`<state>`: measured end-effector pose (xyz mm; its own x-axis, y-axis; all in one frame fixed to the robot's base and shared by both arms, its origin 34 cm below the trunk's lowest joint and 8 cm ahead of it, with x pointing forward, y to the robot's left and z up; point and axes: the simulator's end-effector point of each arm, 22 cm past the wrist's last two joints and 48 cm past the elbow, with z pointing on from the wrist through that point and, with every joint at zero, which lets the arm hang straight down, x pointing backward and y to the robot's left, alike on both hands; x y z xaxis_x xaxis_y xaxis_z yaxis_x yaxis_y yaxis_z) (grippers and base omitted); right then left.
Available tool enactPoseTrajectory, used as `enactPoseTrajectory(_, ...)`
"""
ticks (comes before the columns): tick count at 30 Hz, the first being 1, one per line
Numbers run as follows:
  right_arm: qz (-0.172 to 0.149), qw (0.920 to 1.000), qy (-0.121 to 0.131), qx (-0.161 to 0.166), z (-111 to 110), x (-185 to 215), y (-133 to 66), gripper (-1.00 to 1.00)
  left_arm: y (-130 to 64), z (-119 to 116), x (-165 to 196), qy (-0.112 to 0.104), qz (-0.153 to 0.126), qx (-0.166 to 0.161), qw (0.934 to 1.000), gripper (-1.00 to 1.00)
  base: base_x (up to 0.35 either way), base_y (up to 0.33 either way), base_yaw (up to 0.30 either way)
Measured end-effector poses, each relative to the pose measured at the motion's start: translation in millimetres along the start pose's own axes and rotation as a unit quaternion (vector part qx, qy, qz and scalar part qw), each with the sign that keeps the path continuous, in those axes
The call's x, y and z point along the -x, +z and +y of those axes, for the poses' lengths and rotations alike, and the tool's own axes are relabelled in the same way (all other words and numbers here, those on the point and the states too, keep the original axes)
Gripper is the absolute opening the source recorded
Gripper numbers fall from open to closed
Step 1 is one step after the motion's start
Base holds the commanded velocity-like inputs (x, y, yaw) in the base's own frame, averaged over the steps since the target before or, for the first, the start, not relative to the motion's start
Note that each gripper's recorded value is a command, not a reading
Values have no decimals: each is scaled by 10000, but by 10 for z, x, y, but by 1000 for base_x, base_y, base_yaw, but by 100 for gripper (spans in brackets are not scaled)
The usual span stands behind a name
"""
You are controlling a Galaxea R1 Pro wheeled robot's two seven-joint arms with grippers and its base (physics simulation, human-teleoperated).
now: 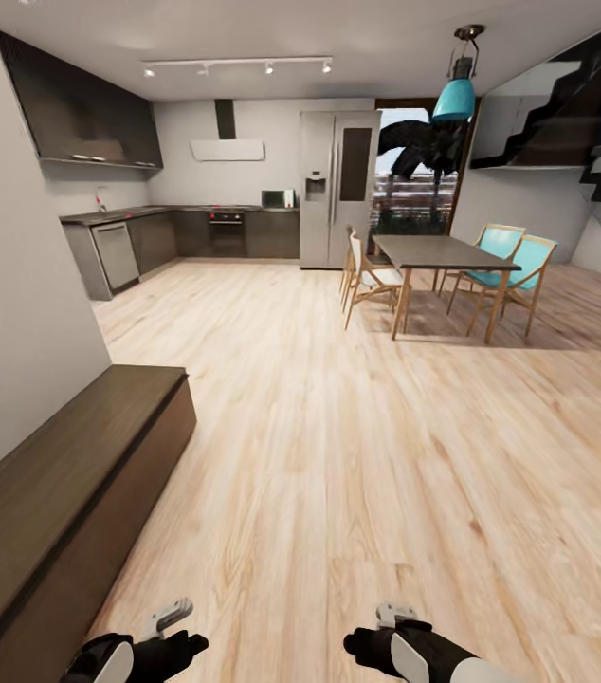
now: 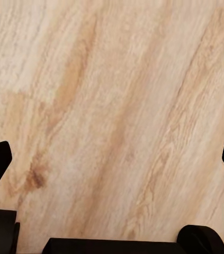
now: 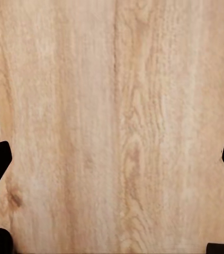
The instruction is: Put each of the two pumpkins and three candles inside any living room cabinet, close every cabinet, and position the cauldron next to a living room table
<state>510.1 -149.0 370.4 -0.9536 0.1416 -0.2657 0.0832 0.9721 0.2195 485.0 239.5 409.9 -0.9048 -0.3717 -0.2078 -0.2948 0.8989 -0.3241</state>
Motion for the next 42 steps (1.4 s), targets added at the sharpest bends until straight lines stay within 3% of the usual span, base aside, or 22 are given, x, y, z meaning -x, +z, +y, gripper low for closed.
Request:
enactPoseTrajectory(20,-1,10000,0,1,1,1,0,100,1,1,-2,20,0,9,10000,100,314,-96,-202)
enactPoseTrajectory(42,0,10000,0,0,0,0,0,100,1,4,-1,26,-2,14,10000,100,312,-61,-6)
